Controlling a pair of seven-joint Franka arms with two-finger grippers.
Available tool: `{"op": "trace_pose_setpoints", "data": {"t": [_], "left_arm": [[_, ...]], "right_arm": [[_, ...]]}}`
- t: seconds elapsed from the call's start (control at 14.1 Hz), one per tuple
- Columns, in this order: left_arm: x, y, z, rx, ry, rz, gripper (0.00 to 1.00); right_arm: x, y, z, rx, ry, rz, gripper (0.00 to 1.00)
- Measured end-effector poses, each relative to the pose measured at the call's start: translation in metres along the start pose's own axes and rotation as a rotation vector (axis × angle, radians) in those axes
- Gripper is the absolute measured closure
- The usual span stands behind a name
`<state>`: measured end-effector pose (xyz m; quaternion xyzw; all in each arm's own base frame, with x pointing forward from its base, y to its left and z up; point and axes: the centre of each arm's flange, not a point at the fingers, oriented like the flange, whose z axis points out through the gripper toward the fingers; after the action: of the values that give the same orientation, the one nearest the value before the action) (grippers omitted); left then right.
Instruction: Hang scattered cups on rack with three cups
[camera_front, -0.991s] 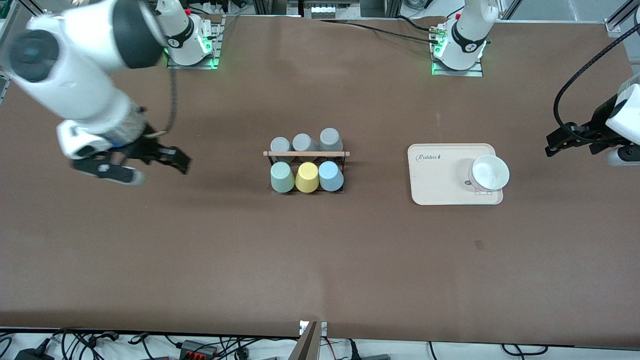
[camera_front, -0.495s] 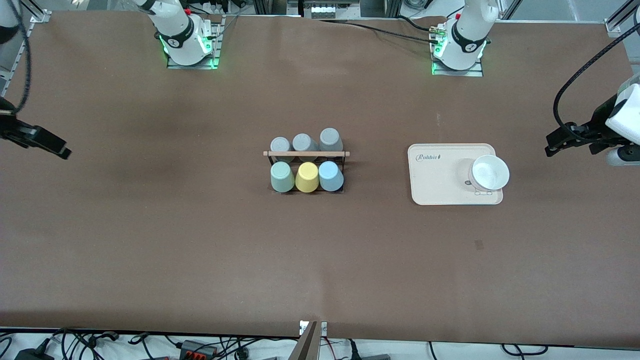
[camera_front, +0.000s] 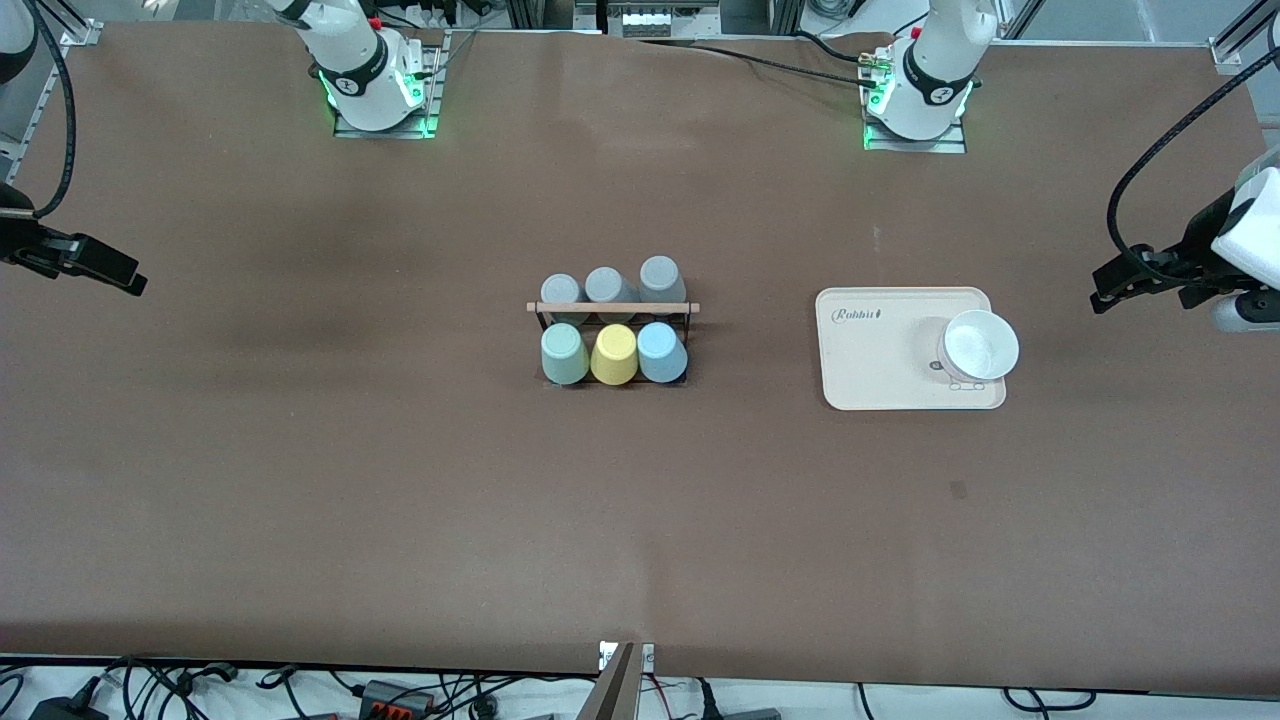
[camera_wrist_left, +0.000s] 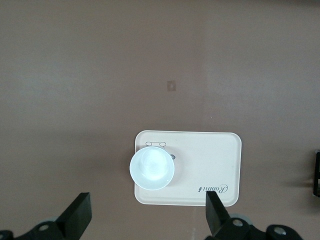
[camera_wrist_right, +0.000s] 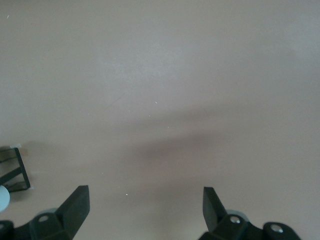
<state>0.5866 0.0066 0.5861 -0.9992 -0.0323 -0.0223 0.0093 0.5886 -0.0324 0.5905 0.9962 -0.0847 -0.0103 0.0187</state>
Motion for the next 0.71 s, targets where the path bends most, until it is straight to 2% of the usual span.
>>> {"op": "trace_pose_setpoints", "data": {"t": [0.71], "left_arm": [[0.0, -0.0006, 0.0, 0.0, 0.0, -0.001, 0.0]], "right_arm": [[0.0008, 0.0004, 0.001, 0.0, 0.0, -0.011, 0.0]]}}
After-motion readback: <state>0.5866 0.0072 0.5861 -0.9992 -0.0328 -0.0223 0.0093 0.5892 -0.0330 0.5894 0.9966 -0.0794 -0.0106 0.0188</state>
